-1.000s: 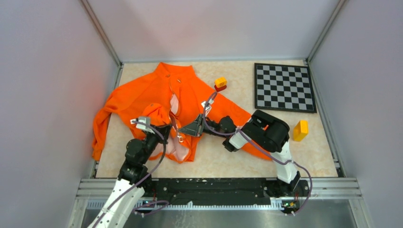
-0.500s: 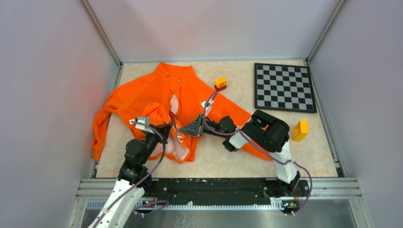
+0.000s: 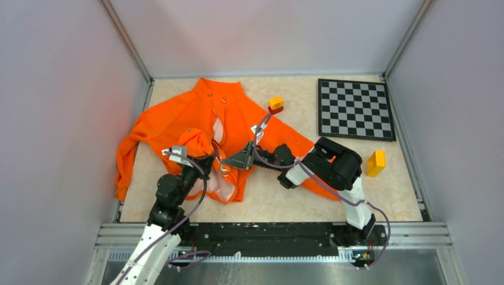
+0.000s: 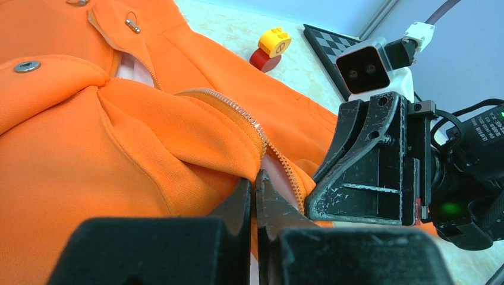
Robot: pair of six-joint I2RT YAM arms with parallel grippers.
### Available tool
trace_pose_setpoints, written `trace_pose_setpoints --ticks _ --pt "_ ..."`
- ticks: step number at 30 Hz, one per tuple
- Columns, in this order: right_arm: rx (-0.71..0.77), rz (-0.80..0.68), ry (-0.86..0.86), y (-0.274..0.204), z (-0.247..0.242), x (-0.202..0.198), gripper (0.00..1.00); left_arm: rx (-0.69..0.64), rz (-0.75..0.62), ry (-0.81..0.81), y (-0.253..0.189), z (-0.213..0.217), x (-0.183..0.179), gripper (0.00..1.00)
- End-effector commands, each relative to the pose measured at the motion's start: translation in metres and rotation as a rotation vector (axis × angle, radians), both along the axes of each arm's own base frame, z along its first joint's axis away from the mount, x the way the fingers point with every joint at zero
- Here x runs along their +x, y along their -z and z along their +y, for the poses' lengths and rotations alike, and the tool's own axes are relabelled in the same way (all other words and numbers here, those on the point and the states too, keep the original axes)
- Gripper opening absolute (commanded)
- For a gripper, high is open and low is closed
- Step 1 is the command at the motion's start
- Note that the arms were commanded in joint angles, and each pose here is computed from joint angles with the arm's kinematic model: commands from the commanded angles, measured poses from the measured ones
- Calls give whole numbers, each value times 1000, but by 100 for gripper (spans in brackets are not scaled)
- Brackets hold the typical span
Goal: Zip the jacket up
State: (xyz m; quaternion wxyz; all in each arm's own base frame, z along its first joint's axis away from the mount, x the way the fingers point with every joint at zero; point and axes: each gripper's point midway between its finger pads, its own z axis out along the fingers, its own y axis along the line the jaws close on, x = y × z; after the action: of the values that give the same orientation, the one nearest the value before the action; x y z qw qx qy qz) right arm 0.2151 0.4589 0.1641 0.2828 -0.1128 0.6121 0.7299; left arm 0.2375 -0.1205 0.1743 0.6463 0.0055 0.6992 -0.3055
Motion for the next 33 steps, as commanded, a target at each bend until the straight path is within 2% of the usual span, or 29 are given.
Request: trace_pose_setpoints --ticks 1,14,24,33 --pt "212 -173 -1 -67 -6 -11 0 -34 -84 34 -22 -5 -3 0" --pt "195 -155 26 -57 -8 -4 0 -57 -89 27 -24 -4 -6 0" --pt "218 -177 -1 -68 -5 -7 0 -56 -78 31 -20 -5 -6 0" --pt "207 -216 -18 -69 -9 -16 0 -41 -102 -4 -37 2 -4 0"
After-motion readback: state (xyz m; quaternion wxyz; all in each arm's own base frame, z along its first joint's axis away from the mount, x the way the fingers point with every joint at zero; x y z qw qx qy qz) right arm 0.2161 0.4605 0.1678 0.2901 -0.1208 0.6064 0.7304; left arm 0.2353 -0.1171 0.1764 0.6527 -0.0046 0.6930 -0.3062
